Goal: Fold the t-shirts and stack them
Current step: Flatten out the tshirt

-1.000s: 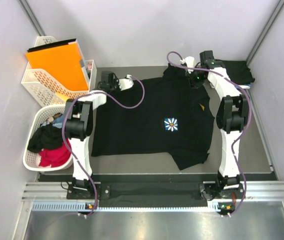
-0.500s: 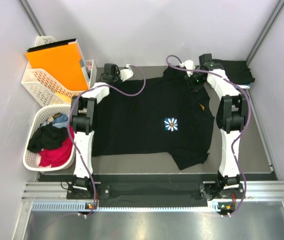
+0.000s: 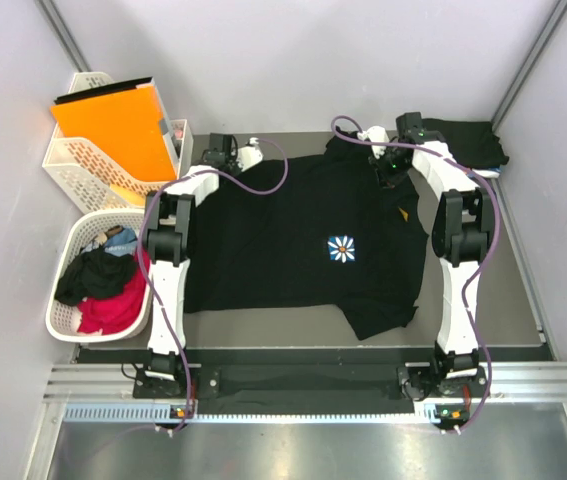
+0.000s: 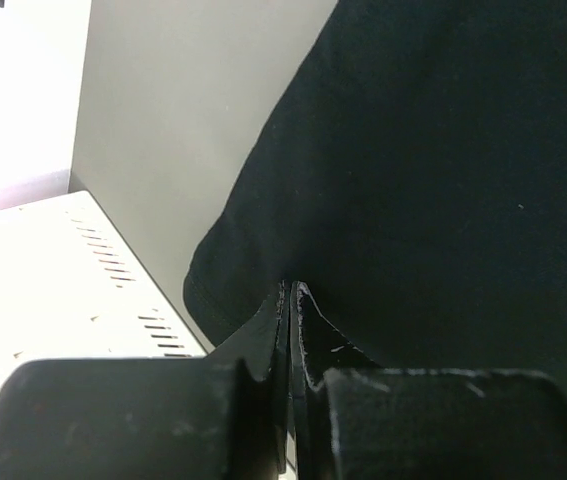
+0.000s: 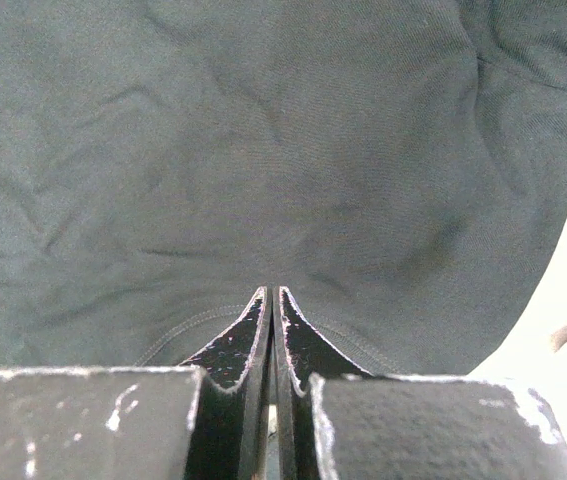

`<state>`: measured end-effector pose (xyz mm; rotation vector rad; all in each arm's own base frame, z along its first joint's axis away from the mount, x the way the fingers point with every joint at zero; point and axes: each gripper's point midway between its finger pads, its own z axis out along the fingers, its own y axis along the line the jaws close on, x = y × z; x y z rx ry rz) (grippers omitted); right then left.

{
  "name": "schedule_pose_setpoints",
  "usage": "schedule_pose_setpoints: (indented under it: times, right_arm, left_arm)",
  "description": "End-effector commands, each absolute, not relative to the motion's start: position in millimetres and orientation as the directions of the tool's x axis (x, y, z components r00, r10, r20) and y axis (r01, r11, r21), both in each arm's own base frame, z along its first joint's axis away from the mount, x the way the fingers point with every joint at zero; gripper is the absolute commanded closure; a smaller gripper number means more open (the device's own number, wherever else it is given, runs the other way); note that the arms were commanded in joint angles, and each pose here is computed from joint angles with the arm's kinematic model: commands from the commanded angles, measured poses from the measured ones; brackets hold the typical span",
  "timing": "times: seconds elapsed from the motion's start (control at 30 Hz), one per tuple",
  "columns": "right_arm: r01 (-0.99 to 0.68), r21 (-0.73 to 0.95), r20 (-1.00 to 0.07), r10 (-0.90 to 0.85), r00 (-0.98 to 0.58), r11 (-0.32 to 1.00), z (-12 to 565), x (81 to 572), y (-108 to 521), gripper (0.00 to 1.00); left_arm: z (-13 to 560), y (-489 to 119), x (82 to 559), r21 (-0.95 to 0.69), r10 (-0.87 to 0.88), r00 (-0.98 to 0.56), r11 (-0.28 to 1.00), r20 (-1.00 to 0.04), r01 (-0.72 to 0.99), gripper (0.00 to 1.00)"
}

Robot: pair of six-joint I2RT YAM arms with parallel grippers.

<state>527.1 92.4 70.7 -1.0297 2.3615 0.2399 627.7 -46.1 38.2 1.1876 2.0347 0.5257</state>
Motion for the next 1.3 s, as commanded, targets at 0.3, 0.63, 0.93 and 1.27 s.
schedule_pose_setpoints:
  times: [0.3, 0.63, 0.93, 1.27]
  right_arm:
    - [-0.675, -0.147, -0.497, -0.644, -0.581, 0.723, 47, 540, 67, 1.00]
    - [-0.555, -0.281, -0.556, -0.605, -0.571, 0.783, 73, 582, 39, 1.00]
    - [-0.515, -0.366, -0.507, -0.630, -0.589, 0.775, 55, 593, 14, 1.00]
    - [-0.533, -0.339, -0.443, -0.631, -0.636, 0.775, 23, 581, -7, 1.00]
  left_arm:
    - [36, -36, 632, 0.654, 0.862, -0.358, 0.506, -0.359, 0.563, 1.00]
    - [43, -37, 632, 0.660, 0.863, -0.346, 0.505, -0.368, 0.557, 1.00]
    - [43, -36, 634, 0.668, 0.870, -0.340, 0.493, -0.358, 0.558, 1.00]
    - [44, -29, 639, 0.698, 0.882, -0.343, 0.466, -0.321, 0.543, 1.00]
